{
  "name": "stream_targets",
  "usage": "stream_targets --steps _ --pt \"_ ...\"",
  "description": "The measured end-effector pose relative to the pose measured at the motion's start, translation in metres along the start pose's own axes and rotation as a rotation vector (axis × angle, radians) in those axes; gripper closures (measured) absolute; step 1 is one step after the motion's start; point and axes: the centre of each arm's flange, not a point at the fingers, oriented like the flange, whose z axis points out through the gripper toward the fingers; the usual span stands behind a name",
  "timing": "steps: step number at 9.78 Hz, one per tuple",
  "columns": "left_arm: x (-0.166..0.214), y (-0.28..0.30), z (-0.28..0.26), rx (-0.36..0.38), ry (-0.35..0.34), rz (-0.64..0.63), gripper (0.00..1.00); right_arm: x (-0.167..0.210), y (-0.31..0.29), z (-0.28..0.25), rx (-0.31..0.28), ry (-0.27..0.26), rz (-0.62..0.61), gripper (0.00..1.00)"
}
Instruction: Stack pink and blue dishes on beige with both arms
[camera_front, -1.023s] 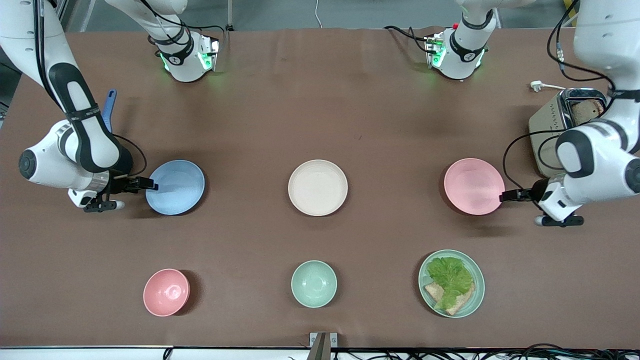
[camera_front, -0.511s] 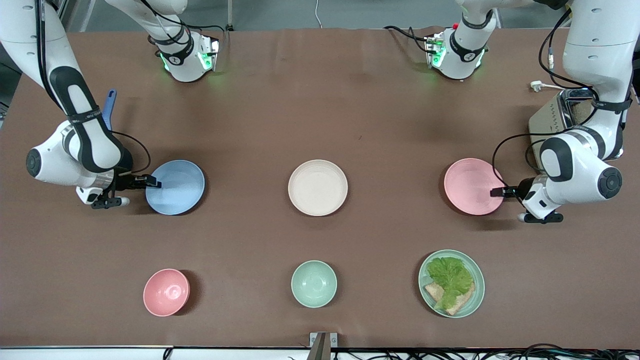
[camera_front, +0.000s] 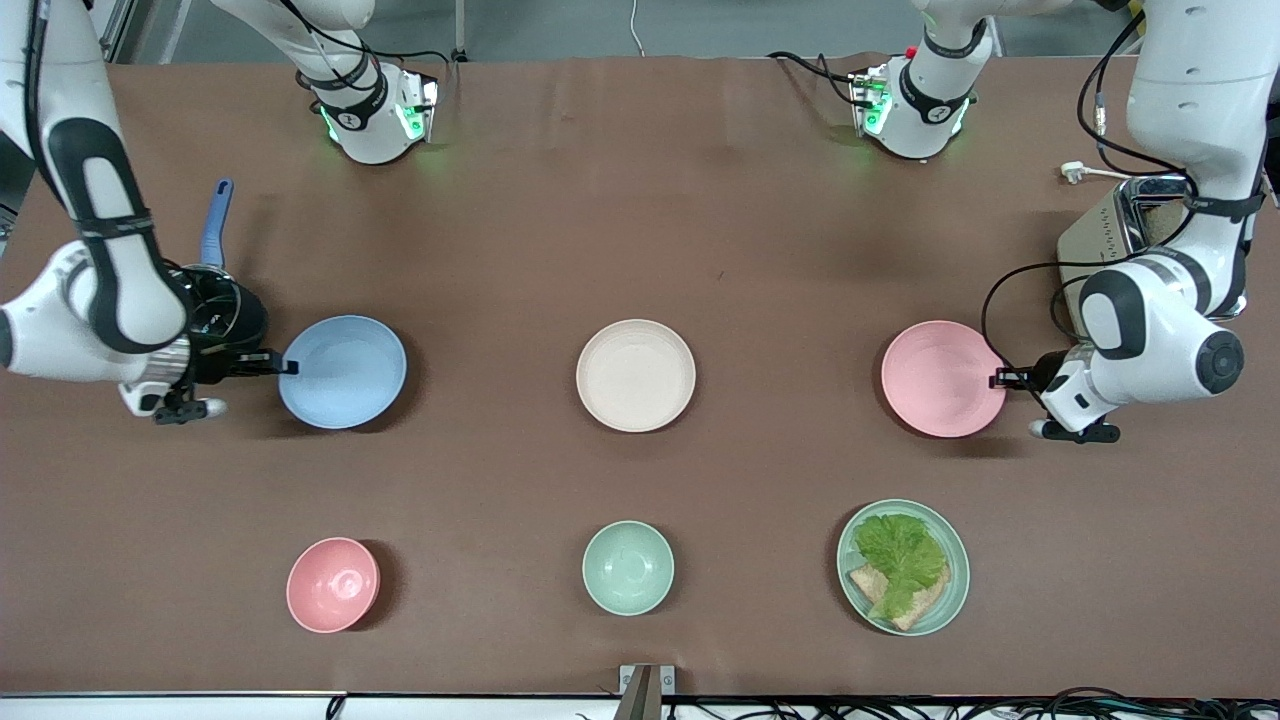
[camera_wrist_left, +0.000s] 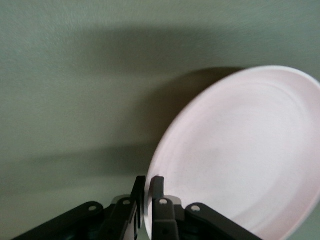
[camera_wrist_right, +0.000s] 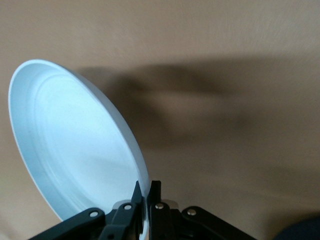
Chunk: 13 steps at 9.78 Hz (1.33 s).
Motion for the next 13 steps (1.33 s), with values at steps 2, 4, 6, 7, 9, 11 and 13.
stream_targets --steps 2,4,6,7,9,11,13 --pt "-0.001 0.043 -0.065 -0.020 0.058 0.059 0.94 0.009 -0.027 -0.067 0.007 -0.048 0.048 0.93" --pt "-0.007 0.134 -0.124 -0.055 0.134 0.087 0.94 0.019 -0.072 -0.128 -0.054 -0.068 0.109 0.93" --pt "-0.016 0.251 -0.131 -0.086 0.137 0.101 0.95 0.031 -0.130 -0.149 -0.097 -0.074 0.171 0.93" --pt "-0.021 0.300 -0.120 -0.103 0.115 0.111 0.95 0.035 -0.155 -0.147 -0.115 -0.076 0.203 0.93" --pt "-0.020 0.381 -0.084 -0.165 0.069 0.111 0.95 0.041 -0.192 -0.137 -0.140 -0.081 0.249 0.93" --pt "-0.004 0.430 -0.024 -0.246 0.094 0.059 0.95 0.042 -0.207 -0.130 -0.150 -0.090 0.268 0.94" --pt "-0.004 0.469 0.059 -0.246 0.107 0.021 0.95 0.043 -0.212 -0.126 -0.153 -0.094 0.286 0.94"
